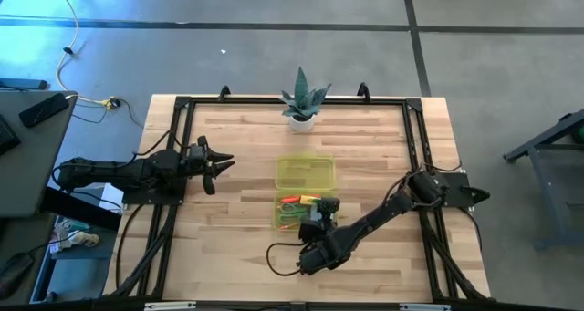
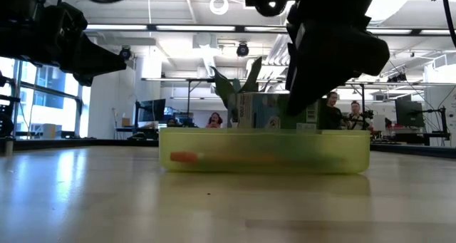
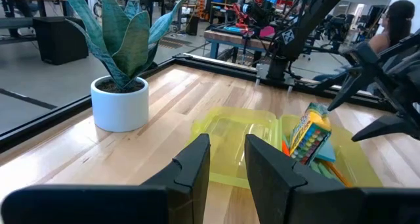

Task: Pack school essentials
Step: Put the yellow crayon box into the yellow supply box

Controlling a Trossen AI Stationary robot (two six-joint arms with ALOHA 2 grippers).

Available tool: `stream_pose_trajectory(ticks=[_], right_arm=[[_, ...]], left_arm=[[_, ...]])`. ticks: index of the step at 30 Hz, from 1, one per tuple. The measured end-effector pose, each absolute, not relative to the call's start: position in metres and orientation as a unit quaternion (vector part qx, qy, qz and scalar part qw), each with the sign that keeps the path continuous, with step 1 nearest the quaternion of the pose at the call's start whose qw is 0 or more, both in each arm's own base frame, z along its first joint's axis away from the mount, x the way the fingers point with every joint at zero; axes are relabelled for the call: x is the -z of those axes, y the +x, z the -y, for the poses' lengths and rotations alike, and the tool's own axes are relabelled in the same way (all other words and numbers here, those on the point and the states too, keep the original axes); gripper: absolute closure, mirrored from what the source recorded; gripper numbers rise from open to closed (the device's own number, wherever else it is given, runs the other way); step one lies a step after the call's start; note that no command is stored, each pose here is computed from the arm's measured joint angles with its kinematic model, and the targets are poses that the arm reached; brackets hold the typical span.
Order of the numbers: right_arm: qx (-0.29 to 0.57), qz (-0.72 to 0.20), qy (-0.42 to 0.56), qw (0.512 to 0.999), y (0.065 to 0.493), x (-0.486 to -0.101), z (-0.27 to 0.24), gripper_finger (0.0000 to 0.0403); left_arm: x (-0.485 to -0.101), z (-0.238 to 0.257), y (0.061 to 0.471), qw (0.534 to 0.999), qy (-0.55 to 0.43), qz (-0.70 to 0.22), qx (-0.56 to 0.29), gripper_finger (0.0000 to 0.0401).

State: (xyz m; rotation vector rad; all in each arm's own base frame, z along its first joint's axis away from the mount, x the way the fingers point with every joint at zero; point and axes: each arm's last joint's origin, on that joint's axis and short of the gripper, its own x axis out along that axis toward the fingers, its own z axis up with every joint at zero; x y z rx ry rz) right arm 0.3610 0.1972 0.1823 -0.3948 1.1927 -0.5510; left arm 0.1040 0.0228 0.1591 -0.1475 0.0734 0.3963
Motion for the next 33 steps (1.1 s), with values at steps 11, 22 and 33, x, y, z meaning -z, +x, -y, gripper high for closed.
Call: stream_pose_trajectory(ticks=[11,22,33], right_arm=[[0.307,-0.530,-0.244,0.752,0.361,-0.194,-0.180,0.0114],[0.259,-0.590,-0.160,0.748,0.368,-0.236,-0.131,0.0114],[0.180,-0.565,-0.079,0.801,0.350,-0.294,-0.097,0.0131]], left_arm=[[-0.159,-0.023,0.104,0.977,-0.073,-0.036,-0.196,0.0315],[-0.159,-0.023,0.104,0.977,-0.073,-0.036,-0.197,0.0315],[-0.159,-0.023,0.104,0.977,-0.073,-0.036,-0.196,0.0315]])
